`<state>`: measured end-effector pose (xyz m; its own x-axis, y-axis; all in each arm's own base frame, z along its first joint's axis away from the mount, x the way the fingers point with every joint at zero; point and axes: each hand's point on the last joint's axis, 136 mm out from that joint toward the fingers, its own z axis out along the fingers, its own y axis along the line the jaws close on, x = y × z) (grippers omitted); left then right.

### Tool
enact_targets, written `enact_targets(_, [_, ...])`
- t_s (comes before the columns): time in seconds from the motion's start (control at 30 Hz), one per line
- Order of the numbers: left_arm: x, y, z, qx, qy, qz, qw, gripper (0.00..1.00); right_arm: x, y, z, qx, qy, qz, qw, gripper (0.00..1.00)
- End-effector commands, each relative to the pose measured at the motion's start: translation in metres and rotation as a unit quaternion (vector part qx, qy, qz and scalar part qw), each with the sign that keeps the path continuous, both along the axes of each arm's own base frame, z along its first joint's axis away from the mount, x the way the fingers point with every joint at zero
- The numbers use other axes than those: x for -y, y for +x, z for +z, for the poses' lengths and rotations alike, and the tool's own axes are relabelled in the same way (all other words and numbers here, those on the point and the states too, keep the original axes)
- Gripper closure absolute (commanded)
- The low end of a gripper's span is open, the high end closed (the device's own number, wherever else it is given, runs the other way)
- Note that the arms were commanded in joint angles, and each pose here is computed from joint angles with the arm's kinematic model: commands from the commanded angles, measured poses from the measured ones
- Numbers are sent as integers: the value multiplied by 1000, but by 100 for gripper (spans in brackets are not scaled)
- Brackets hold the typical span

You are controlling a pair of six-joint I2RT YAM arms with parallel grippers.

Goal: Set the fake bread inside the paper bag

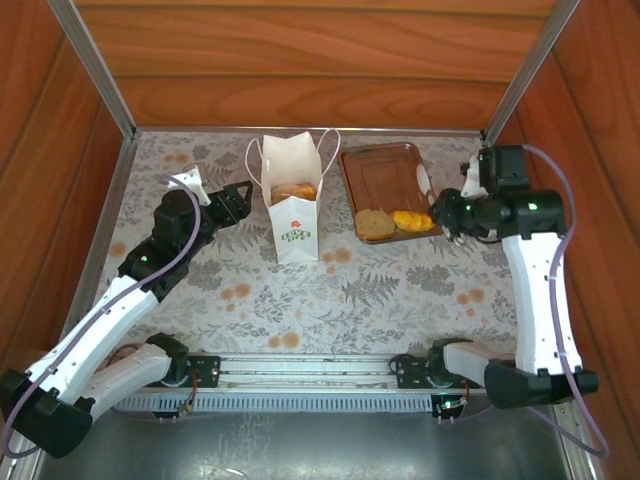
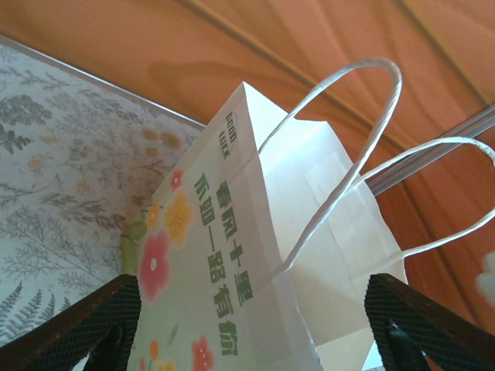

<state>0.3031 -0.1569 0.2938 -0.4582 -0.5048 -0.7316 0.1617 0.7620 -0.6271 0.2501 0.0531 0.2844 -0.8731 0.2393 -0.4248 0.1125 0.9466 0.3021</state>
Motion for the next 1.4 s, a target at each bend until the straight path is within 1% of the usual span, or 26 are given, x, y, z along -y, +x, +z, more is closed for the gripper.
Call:
enact_targets(0.0, [-9, -3, 0, 18, 15, 11, 1000, 15, 19, 6, -41, -38, -11, -36, 999, 52])
enact_targets(0.07, [-12, -4, -2, 22, 21, 13, 999, 13, 28, 11, -63, -56, -13, -54, 997, 52])
enact_targets(0.13, [-13, -6, -3, 23, 29, 14, 999, 12, 31, 18, -78, -68, 1, -70, 995, 52])
enact_targets(0.23, [-15, -6, -5, 25, 42, 13, 999, 11, 30, 31, -91, -70, 29, -83, 994, 52])
enact_targets(0.43, [-17, -6, -7, 29, 54, 15, 998, 10, 31, 48, -113, -91, 50, -103, 989, 51])
enact_targets(0.7, [-20, -4, -7, 31, 71, 20, 997, 8, 43, 57, -139, -125, 33, -118, 985, 50])
enact_targets(1.0, [-17, 1, -8, 26, 77, 18, 997, 8, 49, 63, -154, -130, 48, -110, 984, 51])
enact_targets(1.27, [-14, 5, -9, 22, 78, 14, 997, 8, 41, 67, -157, -140, 88, -95, 982, 51])
enact_targets(1.37, [-13, 5, -10, 21, 79, 14, 997, 8, 39, 66, -160, -157, 94, -92, 979, 51])
